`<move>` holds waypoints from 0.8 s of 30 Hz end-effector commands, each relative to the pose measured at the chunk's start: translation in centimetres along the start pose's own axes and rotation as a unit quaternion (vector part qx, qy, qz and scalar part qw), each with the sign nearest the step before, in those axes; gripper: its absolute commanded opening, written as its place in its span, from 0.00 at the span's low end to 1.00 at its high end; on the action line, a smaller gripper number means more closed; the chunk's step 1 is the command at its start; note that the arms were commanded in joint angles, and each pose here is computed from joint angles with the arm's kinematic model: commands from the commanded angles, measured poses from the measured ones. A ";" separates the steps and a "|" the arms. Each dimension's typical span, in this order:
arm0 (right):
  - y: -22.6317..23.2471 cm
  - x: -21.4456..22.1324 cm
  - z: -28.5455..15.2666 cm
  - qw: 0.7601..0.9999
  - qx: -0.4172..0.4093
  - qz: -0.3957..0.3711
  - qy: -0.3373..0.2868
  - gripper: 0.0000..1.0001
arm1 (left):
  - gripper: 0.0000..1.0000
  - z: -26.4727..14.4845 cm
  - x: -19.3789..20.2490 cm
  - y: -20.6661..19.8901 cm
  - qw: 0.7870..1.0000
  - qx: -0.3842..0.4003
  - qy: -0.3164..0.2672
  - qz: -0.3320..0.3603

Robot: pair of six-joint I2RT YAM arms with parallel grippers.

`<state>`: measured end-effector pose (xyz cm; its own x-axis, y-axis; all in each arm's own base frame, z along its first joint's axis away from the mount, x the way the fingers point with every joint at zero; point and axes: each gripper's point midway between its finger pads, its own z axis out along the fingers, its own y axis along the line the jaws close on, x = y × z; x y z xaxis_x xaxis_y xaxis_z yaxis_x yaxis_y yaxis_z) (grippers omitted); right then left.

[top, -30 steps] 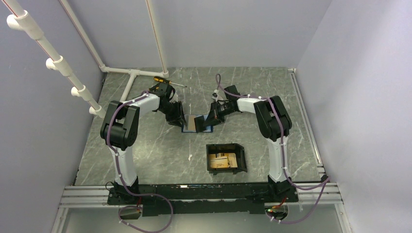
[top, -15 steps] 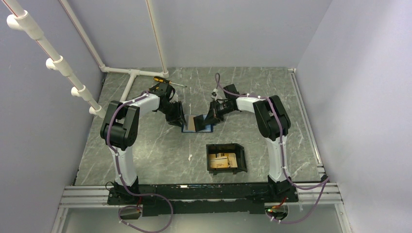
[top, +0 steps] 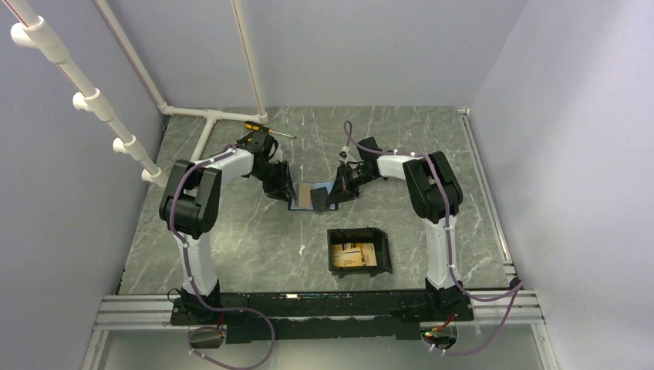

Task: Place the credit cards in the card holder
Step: Insert the credit card into the card holder.

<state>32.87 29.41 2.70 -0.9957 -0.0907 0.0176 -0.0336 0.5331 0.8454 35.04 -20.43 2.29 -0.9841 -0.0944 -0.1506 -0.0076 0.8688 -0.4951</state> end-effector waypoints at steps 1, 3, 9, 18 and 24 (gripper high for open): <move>0.5 -0.2 -0.4 1.000 0.006 -0.018 -0.006 0.00 | 0.42 1.9 1.4 2.4 0.999 -0.044 0.025 0.003; 0.8 -0.4 -0.2 1.000 0.006 -0.020 -0.005 0.00 | 0.42 1.9 1.3 2.4 0.999 -0.044 0.024 0.003; 1.3 -0.8 0.4 1.000 0.012 -0.023 -0.001 0.00 | 0.42 1.9 1.3 2.4 0.999 -0.045 0.024 0.004; 1.5 -1.6 0.9 0.999 0.022 -0.023 -0.001 0.00 | 0.42 1.8 1.3 2.3 0.999 -0.045 0.024 0.006; 0.9 -2.2 0.8 0.999 0.044 -0.024 -0.008 0.00 | 0.41 1.8 1.4 2.3 0.999 -0.047 0.024 0.009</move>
<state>34.05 31.07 3.56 -0.9939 -0.1106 -0.0012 -0.0626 0.5529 0.8309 35.05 -20.43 2.29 -0.9842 -0.0941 -0.1502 -0.0076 0.8691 -0.4945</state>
